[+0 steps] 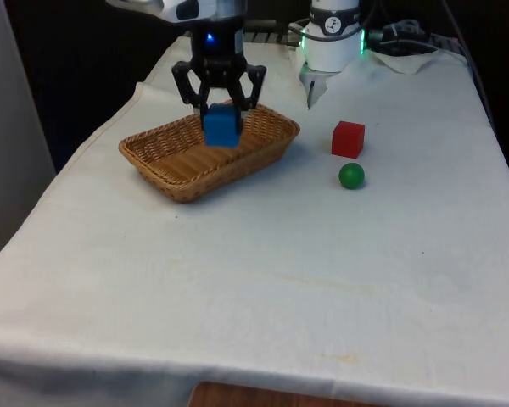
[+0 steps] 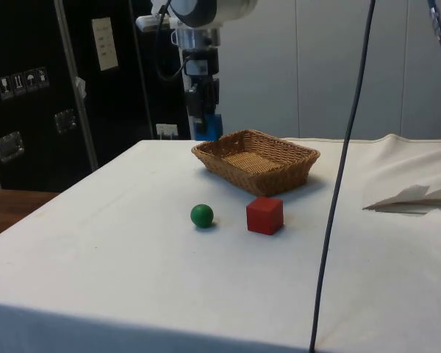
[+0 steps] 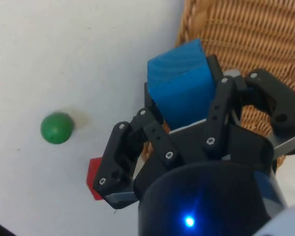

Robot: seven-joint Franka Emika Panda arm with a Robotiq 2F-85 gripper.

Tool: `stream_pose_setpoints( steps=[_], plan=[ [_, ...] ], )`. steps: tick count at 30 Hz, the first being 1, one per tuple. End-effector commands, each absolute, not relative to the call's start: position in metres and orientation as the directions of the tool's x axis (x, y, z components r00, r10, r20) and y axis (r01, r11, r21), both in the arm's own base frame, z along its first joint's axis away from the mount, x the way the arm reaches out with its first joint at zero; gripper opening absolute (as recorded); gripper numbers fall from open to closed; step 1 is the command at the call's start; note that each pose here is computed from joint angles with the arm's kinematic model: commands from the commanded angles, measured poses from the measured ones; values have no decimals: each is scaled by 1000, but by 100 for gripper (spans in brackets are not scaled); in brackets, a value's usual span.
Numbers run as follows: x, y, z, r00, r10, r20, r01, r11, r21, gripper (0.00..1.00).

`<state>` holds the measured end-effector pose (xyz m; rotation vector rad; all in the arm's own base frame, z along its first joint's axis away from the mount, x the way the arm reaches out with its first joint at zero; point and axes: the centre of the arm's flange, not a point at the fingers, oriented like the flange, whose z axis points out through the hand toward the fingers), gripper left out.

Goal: Place all non-red objects into the basket.

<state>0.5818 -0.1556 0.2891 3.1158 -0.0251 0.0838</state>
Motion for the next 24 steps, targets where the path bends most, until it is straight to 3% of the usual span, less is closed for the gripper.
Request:
stream_pose_setpoints(
  steps=[1,24],
  plan=[
    [579,-159,289,998,-16,63,-18,-999,31,0],
    [556,-197,276,995,-56,88,-63,-995,78,0]
  ],
)
